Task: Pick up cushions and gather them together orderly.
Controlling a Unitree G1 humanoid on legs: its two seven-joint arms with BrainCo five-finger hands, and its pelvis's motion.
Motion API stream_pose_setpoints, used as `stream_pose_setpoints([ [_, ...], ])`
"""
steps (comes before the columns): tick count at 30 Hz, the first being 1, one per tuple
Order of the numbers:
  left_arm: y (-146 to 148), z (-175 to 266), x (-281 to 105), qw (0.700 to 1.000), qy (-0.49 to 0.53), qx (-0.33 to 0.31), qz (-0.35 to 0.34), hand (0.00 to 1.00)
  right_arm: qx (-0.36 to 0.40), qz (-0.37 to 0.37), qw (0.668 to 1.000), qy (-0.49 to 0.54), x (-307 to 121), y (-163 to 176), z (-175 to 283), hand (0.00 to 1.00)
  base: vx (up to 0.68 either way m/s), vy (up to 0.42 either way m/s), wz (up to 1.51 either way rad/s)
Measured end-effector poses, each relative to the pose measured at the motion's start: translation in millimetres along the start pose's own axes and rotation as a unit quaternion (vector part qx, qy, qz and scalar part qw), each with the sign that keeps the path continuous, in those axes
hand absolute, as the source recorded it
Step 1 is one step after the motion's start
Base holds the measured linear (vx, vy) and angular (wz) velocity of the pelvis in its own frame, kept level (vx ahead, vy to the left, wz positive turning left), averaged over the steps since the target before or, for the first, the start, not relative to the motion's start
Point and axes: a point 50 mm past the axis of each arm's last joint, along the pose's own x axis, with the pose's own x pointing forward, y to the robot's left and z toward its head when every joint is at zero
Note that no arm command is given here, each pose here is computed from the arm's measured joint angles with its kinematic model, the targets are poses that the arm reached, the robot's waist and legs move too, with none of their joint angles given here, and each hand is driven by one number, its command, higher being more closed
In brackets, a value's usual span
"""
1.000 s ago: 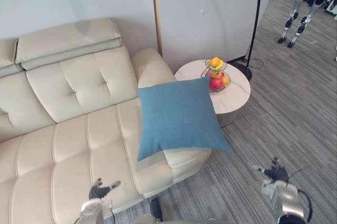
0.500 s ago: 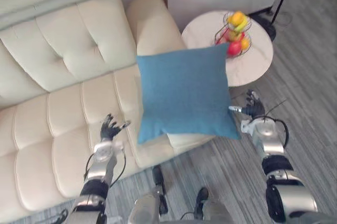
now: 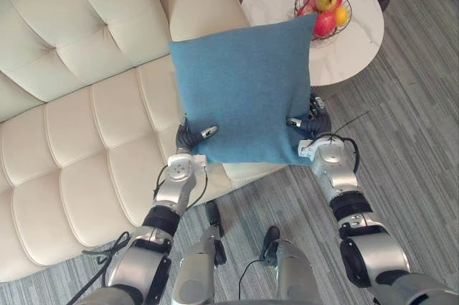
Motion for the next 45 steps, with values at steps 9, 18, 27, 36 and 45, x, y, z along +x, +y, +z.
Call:
stream_pose_setpoints([
  [9,-4,15,2,0.999,-0.023,-0.022,0.010,1.00,0.022,-0.008,0.999,-0.027,0,2,14,1.00,0.03,-0.003,0.01],
  [18,-8,5,-36,0.997,-0.042,-0.060,-0.021,1.00,0.025,-0.002,1.000,0.015,-59,-8,-36,1.00,0.09,-0.036,-0.01],
  [27,10,-39,-98,0.996,0.014,-0.082,-0.033,1.00,0.058,0.003,0.996,0.062,-123,-9,-70,1.00,0.09,-0.036,0.05],
  [36,21,-60,-146,0.992,0.056,-0.108,-0.027,1.00,0.045,0.012,0.997,0.067,-164,-10,-74,1.00,0.00,0.003,-0.04],
  [45,21,-68,-162,0.989,0.078,-0.126,-0.021,1.00,0.007,0.014,0.998,0.053,-167,-11,-71,1.00,-0.12,0.016,0.19],
])
